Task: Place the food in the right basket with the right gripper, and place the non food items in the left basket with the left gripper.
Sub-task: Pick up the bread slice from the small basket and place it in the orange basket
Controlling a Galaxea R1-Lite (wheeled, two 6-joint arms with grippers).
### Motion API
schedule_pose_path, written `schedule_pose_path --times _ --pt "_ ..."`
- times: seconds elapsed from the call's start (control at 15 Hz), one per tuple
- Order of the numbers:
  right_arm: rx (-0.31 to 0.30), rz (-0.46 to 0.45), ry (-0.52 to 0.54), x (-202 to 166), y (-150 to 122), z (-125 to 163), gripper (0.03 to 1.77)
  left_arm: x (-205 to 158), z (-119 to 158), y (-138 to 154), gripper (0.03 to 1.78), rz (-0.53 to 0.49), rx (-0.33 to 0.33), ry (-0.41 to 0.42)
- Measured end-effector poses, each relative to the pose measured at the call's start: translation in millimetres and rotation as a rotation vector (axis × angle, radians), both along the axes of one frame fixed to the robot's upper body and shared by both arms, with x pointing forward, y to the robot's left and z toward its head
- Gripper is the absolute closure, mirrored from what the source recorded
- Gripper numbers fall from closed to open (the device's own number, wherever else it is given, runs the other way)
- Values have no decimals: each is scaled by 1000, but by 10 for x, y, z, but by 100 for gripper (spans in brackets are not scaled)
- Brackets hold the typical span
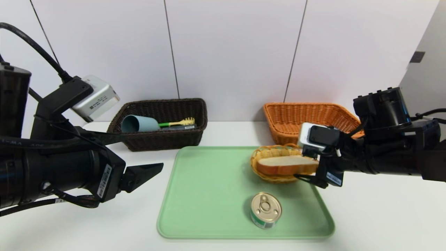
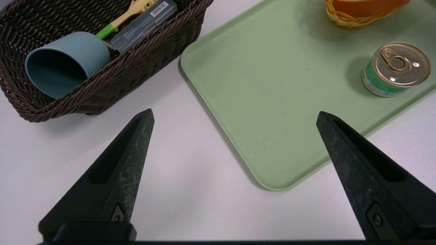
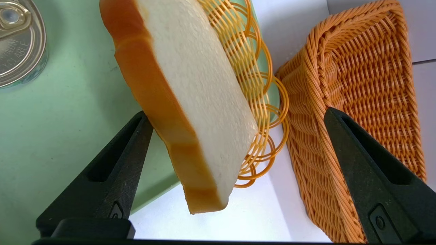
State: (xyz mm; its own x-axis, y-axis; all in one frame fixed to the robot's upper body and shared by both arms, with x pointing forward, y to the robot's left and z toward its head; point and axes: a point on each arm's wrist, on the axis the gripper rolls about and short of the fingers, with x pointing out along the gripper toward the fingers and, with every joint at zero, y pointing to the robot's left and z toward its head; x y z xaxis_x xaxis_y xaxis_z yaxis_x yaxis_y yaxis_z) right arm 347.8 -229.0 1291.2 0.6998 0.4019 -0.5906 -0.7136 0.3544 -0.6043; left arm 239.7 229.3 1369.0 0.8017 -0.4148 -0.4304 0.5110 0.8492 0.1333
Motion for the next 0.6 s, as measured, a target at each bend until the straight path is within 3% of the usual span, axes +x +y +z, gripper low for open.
schedule_pose_path --times 0.4,0.6 --pt "-3 -2 6 59 24 -24 9 1 -1 -2 12 0 0 1" --pt "-2 -3 8 70 28 -28 52 3 -2 -3 12 0 0 1"
